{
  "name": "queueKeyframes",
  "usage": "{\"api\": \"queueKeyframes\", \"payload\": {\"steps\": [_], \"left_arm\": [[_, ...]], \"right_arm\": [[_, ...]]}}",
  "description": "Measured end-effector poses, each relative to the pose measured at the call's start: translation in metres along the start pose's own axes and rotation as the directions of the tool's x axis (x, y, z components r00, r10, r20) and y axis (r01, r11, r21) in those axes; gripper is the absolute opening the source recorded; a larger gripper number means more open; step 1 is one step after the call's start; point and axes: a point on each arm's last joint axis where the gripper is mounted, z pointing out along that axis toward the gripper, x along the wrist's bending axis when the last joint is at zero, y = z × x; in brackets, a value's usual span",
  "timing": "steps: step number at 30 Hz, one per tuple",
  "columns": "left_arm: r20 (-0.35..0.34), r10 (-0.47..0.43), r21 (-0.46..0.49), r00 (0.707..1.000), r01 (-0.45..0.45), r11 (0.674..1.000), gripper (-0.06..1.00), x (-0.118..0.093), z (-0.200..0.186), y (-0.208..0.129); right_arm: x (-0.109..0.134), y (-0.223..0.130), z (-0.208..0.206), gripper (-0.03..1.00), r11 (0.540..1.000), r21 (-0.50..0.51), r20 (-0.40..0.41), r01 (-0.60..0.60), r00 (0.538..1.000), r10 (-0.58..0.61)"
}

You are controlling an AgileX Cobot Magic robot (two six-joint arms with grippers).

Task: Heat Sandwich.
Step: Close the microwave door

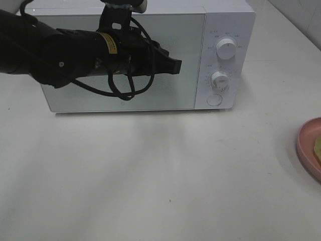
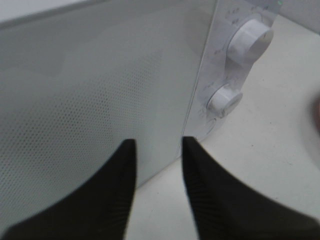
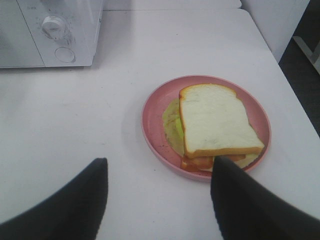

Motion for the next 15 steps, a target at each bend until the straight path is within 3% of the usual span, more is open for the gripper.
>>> {"api": "queueKeyframes", "payload": {"steps": [1,2,4,10,14,15], "left_arm": [[-0.008,-0.001,0.042,1.000,0.001,0.999,0.60,0.000,-0.004,-0.001],[-0.013,-0.004,0.071,1.000,0.005,0.997,0.74,0.001,-0.006,-0.002],[-0.023,-0.004,0.128,1.000,0.007,0.992,0.90,0.001,-0.010,-0.004],[-0.051,0.000,0.290,0.999,0.015,0.957,0.96,0.002,-0.027,-0.007],[-0.077,0.006,0.441,0.997,0.028,0.897,0.97,0.003,-0.044,-0.013],[-0.077,0.006,0.441,0.997,0.028,0.897,0.97,0.003,-0.044,-0.013]], "right_arm": [[0.000,0.000,0.000,0.59,1.000,0.000,0.000,0.000,1.000,0.000],[0.000,0.000,0.000,0.59,1.000,0.000,0.000,0.000,1.000,0.000],[0.000,0.000,0.000,0.59,1.000,0.000,0.000,0.000,1.000,0.000],[0.000,0.000,0.000,0.59,1.000,0.000,0.000,0.000,1.000,0.000],[0.000,0.000,0.000,0.59,1.000,0.000,0.000,0.000,1.000,0.000],[0.000,0.000,0.000,0.59,1.000,0.000,0.000,0.000,1.000,0.000]]}}
